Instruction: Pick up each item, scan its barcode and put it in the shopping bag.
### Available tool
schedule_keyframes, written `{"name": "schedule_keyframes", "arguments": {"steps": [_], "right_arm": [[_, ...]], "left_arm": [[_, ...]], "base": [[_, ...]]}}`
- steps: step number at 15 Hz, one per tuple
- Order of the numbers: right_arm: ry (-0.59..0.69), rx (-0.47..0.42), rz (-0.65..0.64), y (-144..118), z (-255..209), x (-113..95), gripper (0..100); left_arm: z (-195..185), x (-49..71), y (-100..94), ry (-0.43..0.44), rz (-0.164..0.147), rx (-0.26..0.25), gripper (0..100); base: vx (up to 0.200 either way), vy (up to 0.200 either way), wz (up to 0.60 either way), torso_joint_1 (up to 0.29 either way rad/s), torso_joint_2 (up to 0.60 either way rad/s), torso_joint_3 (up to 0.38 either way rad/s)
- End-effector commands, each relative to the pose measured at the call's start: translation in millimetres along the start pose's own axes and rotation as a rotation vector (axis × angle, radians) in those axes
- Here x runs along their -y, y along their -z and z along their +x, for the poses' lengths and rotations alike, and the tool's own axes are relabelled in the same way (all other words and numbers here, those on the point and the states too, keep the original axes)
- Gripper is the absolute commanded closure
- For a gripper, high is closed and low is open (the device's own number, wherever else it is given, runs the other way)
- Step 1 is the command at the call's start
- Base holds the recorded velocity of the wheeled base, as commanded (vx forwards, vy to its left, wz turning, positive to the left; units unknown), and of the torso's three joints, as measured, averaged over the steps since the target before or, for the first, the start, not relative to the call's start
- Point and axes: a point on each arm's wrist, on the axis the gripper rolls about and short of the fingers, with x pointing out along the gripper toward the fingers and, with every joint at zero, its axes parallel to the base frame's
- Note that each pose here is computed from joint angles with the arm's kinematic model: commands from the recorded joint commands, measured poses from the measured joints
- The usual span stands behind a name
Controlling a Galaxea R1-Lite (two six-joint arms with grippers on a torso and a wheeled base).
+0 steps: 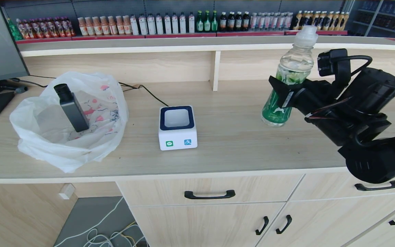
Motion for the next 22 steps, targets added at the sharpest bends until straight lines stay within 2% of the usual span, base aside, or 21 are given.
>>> {"name": "schedule_keyframes", "arguments": {"steps": [1,4,8,11,18,22], "right_arm": [[-0.001,0.06,0.003,-25.3,-9.8,0.8,100],[-0.029,0.088,0.002,-46.2,-34.9,3.3,100],[-0.056,0.077,0.052,-54.1,-67.8,2.8,100],[-0.123,0.079,0.082,-63.0,-96.8,-13.0,100],[-0.253,0.099,0.115,-68.7,-152.1,-33.7,100],[-0.365,0.125,0.049,-72.8,-162.6,-55.1,100]], "left_arm": [[0.0,0.0,0.0,0.0,0.0,0.0,0],[0.0,0.0,0.0,0.0,0.0,0.0,0],[0.0,0.0,0.0,0.0,0.0,0.0,0],[0.0,0.0,0.0,0.0,0.0,0.0,0],[0.0,0.0,0.0,0.0,0.0,0.0,0],[0.0,0.0,0.0,0.0,0.0,0.0,0]], "base": [[0.0,0.0,0.0,0.0,0.0,0.0],[0.0,0.0,0.0,0.0,0.0,0.0],[0.0,0.0,0.0,0.0,0.0,0.0],[0.0,0.0,0.0,0.0,0.0,0.0],[0.0,0.0,0.0,0.0,0.0,0.0],[0.0,0.0,0.0,0.0,0.0,0.0]]}}
